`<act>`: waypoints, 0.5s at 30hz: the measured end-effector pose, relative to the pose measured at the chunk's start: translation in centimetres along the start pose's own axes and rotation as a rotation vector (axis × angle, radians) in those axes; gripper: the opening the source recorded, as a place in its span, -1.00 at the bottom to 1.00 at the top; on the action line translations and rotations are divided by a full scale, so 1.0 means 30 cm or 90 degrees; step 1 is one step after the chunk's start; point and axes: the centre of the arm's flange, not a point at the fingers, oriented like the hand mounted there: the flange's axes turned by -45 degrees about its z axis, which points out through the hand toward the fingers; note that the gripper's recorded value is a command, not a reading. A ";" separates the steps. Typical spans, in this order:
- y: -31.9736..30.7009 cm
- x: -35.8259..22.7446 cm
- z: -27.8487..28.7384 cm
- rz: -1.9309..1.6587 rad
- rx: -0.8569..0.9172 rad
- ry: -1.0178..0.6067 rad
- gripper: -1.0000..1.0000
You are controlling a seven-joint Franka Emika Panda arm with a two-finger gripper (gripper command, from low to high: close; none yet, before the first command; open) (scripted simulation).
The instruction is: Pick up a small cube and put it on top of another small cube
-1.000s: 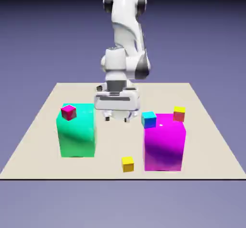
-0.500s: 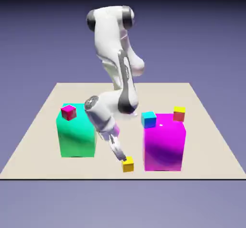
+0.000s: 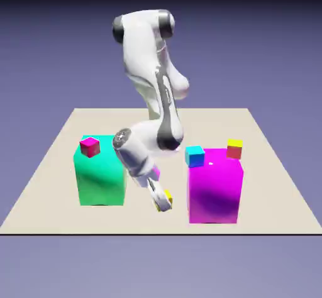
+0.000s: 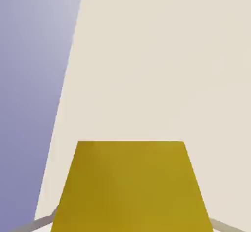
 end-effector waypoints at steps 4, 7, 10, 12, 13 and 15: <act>-0.188 -0.146 -0.091 -0.262 -0.087 0.032 -1.00; -0.307 -0.270 -0.163 -0.444 -0.164 0.059 -1.00; -0.371 -0.425 -0.232 -0.495 -0.212 0.065 -1.00; -0.379 -0.533 -0.270 -0.462 -0.217 0.055 -1.00; -0.377 -0.586 -0.286 -0.433 -0.214 0.047 -1.00; -0.370 -0.704 -0.317 -0.383 -0.208 0.028 -1.00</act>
